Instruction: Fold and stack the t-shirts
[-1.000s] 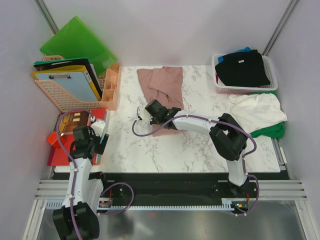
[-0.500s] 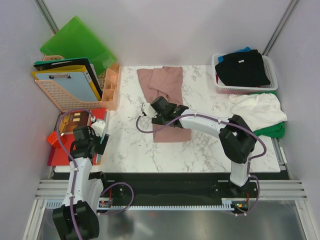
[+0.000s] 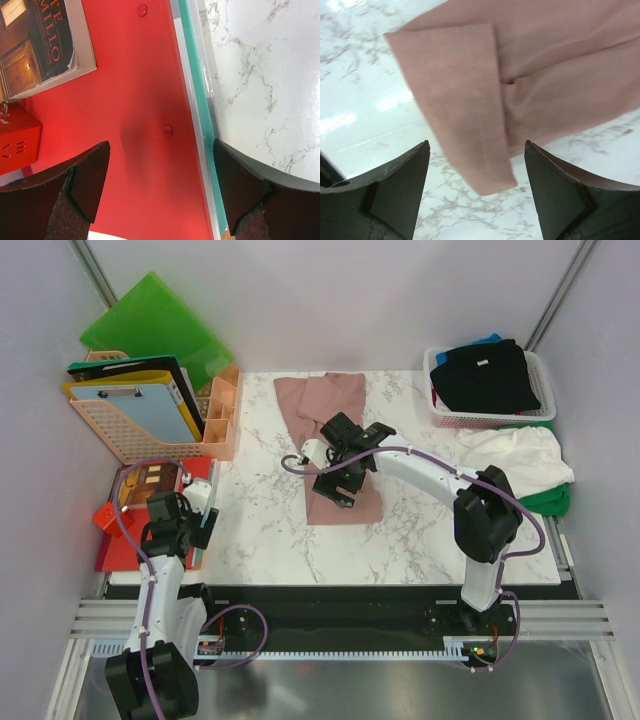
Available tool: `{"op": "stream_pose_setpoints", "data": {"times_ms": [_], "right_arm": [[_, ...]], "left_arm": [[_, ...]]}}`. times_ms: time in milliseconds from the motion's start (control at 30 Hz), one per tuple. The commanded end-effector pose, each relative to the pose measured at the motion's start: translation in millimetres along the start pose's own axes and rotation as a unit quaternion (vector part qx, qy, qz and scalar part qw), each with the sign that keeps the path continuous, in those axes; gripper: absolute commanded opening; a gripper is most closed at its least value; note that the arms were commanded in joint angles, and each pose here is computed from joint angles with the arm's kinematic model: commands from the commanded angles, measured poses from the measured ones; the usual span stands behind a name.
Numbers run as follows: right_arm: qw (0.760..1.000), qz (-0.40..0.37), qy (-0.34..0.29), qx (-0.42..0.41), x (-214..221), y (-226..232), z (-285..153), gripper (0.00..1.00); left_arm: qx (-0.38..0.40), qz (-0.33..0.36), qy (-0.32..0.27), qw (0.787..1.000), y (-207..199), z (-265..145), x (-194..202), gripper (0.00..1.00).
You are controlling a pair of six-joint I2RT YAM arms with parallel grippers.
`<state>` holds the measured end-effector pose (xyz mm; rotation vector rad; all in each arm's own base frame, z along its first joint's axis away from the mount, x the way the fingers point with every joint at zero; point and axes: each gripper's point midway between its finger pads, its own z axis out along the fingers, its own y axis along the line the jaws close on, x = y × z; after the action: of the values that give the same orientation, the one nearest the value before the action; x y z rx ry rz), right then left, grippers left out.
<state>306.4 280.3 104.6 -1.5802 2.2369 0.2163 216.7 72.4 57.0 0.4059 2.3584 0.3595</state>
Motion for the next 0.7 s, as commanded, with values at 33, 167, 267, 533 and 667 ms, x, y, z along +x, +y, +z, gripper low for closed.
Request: {"op": "stream_pose_setpoints", "data": {"times_ms": [33,167,267,533,667], "right_arm": [[0.990,0.072,0.030,-0.117,32,31,-2,0.86],[0.983,0.119,0.032,-0.136,56,25,-12,0.95],[0.984,0.146,0.022,-0.097,70,8,-18,0.98],[0.977,0.198,-0.017,-0.076,74,-7,-29,0.98],[0.972,0.214,-0.023,-0.100,72,-5,-20,0.98]], "left_arm": [[-0.004,0.014,-0.004,1.000,2,1,-1,0.91],[0.000,0.014,-0.002,1.000,0,2,1,0.91],[0.003,0.010,-0.003,1.000,-1,4,0,0.91],[0.013,0.004,-0.005,1.000,-3,7,-4,0.90],[0.011,0.005,-0.007,1.000,-1,6,-5,0.90]]}}
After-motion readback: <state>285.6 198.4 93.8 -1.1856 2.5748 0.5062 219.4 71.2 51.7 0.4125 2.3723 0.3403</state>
